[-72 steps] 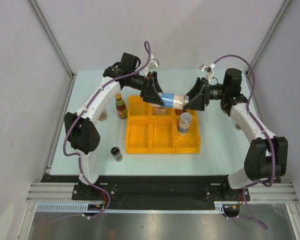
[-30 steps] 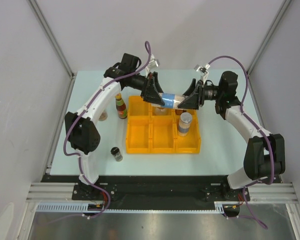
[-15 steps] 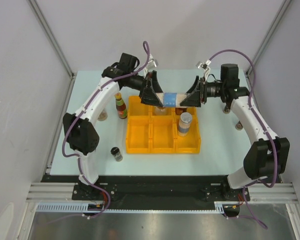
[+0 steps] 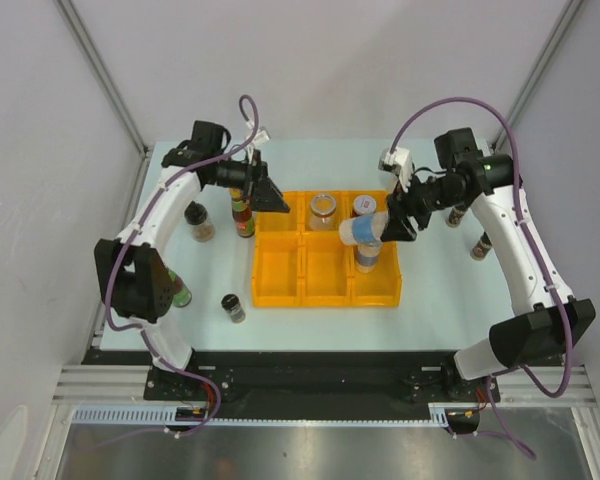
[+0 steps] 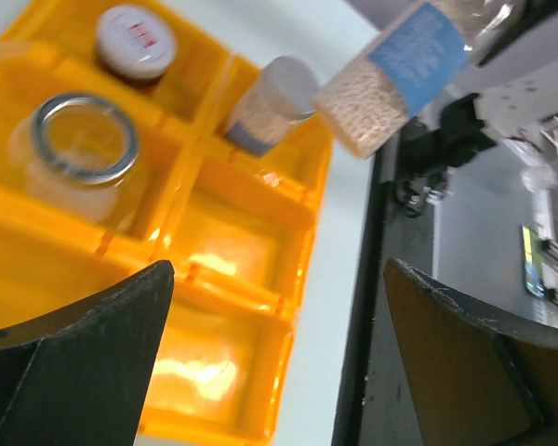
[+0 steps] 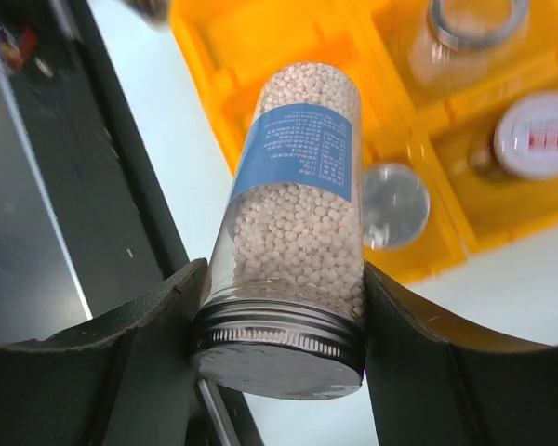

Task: Organize the condiment bottles
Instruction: Place the bottle in the storage box.

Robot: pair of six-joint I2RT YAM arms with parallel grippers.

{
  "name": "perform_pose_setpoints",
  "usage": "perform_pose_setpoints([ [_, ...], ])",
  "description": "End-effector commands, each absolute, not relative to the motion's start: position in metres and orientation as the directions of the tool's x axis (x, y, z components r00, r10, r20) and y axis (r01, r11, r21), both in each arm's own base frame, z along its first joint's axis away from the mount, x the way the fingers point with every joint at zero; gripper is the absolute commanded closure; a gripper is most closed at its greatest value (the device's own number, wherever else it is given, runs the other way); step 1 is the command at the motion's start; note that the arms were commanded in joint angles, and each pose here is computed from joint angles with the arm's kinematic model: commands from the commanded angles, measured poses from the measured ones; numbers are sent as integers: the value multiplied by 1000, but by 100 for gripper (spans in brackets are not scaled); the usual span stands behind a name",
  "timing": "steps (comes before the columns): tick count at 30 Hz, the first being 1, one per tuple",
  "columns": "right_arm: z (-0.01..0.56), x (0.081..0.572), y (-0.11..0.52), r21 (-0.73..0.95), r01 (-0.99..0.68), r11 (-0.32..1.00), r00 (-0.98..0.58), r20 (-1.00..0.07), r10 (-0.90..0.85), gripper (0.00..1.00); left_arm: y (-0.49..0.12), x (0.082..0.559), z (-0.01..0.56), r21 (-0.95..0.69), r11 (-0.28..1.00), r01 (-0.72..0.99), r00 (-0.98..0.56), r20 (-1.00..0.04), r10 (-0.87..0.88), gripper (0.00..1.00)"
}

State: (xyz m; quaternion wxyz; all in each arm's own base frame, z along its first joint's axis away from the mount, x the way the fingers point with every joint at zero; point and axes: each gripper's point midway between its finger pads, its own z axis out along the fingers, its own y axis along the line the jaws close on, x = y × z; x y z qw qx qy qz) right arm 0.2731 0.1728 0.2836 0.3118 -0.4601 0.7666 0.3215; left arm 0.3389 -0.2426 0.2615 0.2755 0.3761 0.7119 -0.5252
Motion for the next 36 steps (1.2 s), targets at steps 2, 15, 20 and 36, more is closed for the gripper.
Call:
perform_pose_setpoints([
  [2,259,236,129,29,-915,402,-339,-597,-727,100,-211,345,277,-363,365,858,-461,-857,231,0],
  [15,213,227,107,-103,-895,434,-372,-364,-854,100,-174,331,267,-249,534,808,-443,-854,272,0],
  [20,194,238,111,-124,-881,456,-395,-336,-855,100,-165,328,264,-212,567,796,-428,-860,279,0],
  [36,142,240,137,-42,-898,438,-413,-265,-872,90,-151,317,264,-151,611,777,-387,-880,274,0],
])
